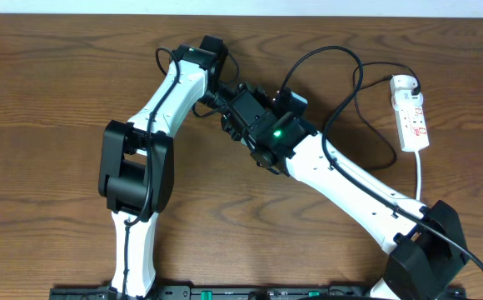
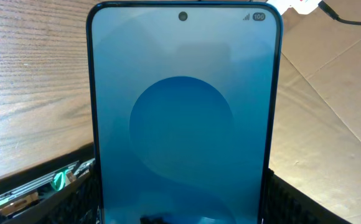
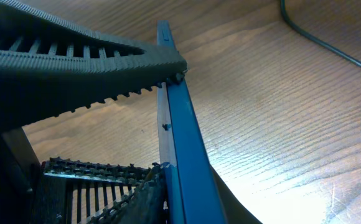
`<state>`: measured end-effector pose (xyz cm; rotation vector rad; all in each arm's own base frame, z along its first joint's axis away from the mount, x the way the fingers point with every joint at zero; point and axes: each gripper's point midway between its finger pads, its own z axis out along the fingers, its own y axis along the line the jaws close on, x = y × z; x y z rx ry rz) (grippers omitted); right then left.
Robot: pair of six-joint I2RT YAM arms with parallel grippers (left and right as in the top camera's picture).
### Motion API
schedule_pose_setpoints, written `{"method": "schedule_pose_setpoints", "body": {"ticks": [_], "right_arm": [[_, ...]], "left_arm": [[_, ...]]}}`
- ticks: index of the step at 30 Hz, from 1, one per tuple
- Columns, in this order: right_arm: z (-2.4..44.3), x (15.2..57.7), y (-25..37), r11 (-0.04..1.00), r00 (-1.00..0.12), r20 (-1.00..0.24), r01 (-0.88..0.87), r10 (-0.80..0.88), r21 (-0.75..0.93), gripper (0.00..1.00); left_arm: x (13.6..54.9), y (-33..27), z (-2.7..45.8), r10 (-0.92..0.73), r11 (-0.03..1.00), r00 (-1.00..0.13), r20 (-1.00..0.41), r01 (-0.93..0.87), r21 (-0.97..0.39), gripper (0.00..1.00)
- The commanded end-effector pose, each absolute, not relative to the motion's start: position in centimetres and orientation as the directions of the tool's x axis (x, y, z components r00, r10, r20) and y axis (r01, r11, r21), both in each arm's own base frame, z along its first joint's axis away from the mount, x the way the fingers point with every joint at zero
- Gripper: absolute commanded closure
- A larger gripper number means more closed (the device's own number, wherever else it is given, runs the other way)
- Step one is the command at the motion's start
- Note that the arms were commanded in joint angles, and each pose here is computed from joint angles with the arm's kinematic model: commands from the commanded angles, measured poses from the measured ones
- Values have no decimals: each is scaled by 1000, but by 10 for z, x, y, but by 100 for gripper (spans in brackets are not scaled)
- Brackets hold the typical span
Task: Plug charger to phone and switch on socket
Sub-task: 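Grasp the phone's side edge with the right gripper, then open the left gripper and carry the phone right with the right gripper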
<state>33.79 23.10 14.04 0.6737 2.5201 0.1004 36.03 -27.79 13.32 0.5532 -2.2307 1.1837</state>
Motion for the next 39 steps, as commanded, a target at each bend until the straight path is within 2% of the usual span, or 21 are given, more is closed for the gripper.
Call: {"method": "schedule_pose_setpoints", "body": {"ticks": [1,4,8,13,19,22,23,25,27,30,32,35,39], "right_arm": [[145,342,225,867,-719,-492,458,491,196,86],[145,342,225,867,-719,-492,458,491,196,87],[145,342,225,867,-719,-492,458,491,197,98],[152,336,220,869,-723,-490,459,487,187,99],[220,327,205,845,-662,-525,416,535,336,99],[265,314,179,822,-614,-548,393,568,412,99],[272,311,171,814,-602,-549,395,579,425,99],[292,301,149,790,-566,-552,408,612,459,99],[313,286,116,753,-510,-554,431,657,497,99],[328,265,84,732,-460,-570,435,681,524,99],[320,250,66,710,-424,-570,440,704,549,99],[286,244,68,683,-421,-540,396,729,613,99],[249,263,125,589,-512,-435,184,741,787,99]], "left_arm": [[361,-278,151,-74,500,-782,619,-566,-655,25],[361,-278,151,-74,500,-782,619,-566,-655,25],[361,-278,151,-75,500,-782,619,-566,-655,25],[362,-276,150,-83,505,-785,614,-565,-653,25],[382,-257,150,-120,466,-798,591,-571,-676,24],[400,-229,158,-154,389,-781,605,-611,-690,23],[404,-223,161,-152,367,-782,604,-613,-700,16],[413,-207,173,-126,294,-801,586,-594,-749,15],[425,-179,196,-87,170,-863,498,-505,-846,15],[426,-135,219,-149,117,-893,425,-443,-889,10],[418,-105,241,-209,130,-922,327,-357,-925,9],[391,-61,261,-339,316,-922,187,-299,-900,9],[334,-22,288,-399,566,-917,-13,-235,-790,8]]}}
